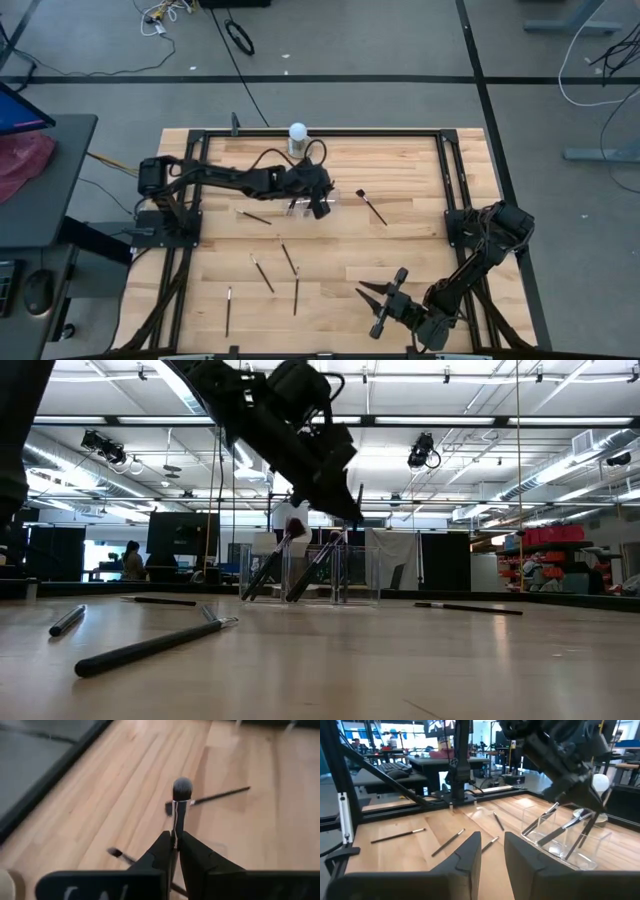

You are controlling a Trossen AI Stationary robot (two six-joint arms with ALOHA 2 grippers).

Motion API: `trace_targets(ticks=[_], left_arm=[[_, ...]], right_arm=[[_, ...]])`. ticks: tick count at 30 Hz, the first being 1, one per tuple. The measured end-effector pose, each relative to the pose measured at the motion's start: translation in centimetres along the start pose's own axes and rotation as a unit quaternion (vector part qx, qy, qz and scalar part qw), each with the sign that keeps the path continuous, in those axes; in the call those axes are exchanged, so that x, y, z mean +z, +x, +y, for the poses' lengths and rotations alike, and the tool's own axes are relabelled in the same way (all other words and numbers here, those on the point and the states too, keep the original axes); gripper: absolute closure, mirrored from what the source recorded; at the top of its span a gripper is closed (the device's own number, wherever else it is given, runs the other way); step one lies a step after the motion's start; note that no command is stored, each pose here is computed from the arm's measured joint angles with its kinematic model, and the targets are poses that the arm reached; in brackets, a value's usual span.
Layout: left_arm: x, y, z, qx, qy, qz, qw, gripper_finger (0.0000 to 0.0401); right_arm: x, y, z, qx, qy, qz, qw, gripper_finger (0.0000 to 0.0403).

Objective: Put items in baskets/containers
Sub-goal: Put the eyeshadow brush into the transparent organizer

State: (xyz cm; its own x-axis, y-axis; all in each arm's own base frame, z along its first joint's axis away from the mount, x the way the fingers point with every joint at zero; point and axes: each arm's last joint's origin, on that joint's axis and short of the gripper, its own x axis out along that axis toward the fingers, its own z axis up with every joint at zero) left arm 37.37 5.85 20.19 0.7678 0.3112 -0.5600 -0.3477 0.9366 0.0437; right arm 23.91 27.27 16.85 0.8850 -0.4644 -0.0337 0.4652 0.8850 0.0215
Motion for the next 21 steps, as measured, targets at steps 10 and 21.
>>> trace_targets(ticks=[10,21], left_arm=[[-0.5,0.6,0.2,0.005,-0.021,0.009,1.0,0.0349],[1.0,-0.4,1.7,0.018,-0.039,-0.008,0.999,0.0241]], right_arm=[[0.0,0.0,0.0,0.007,0.0,0.002,1.0,0.0317],[0.0,0.1,0.0,0.006,0.0,0.002,1.0,0.0317]])
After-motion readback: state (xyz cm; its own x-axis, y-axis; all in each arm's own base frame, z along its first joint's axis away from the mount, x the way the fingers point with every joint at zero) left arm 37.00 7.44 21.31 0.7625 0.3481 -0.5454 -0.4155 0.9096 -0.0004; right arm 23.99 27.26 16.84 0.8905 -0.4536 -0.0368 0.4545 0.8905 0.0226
